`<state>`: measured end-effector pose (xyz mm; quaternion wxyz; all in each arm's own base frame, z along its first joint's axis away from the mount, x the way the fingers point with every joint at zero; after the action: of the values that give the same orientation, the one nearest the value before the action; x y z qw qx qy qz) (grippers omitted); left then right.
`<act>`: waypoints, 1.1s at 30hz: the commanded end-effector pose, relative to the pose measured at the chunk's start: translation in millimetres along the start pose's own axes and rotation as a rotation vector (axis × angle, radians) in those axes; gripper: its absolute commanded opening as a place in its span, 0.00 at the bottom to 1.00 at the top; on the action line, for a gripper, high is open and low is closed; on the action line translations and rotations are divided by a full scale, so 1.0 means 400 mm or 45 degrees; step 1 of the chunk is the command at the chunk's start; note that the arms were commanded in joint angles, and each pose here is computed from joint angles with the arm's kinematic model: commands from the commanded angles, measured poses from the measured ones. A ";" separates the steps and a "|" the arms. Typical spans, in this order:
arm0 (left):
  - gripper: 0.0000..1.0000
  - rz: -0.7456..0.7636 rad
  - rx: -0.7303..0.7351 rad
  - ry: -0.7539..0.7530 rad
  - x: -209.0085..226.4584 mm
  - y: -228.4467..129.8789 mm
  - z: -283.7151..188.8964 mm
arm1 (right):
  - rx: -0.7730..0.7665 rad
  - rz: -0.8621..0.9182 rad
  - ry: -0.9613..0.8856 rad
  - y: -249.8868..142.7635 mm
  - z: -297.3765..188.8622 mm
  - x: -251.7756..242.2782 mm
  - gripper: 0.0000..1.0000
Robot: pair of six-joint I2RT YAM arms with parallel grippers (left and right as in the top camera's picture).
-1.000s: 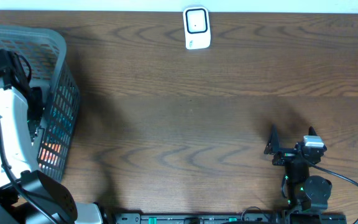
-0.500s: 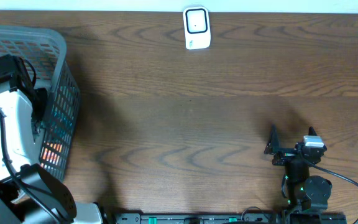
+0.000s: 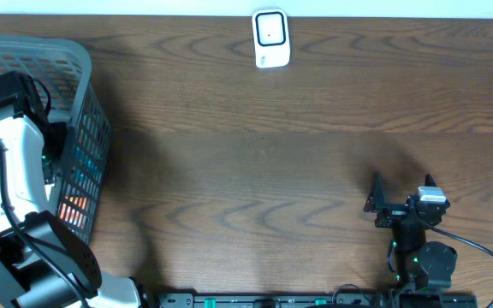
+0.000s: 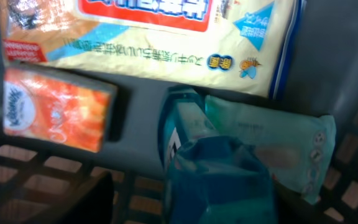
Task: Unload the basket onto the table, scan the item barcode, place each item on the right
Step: 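Grasp the blue mouthwash bottle in the basket with the left gripper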
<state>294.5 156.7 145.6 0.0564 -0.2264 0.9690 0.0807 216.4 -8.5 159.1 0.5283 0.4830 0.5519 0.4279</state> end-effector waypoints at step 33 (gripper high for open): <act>0.27 0.226 -0.154 -0.354 -0.011 0.071 -0.222 | 0.002 -0.016 -0.010 -0.002 -0.001 -0.002 0.99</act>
<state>276.6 161.3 237.2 0.1735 -0.1338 0.9626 0.1593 216.4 -8.5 159.1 0.5283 0.4830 0.5519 0.4279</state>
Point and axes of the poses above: each gripper's point midway between its finger pads, its own z axis out along the fingers, its own x axis along the line the jaws close on, y = z × x, the point moved 3 cm from there along -z, back along the fingers, and after that the axes turned 13 degrees about -z, right-handed, at the moved point
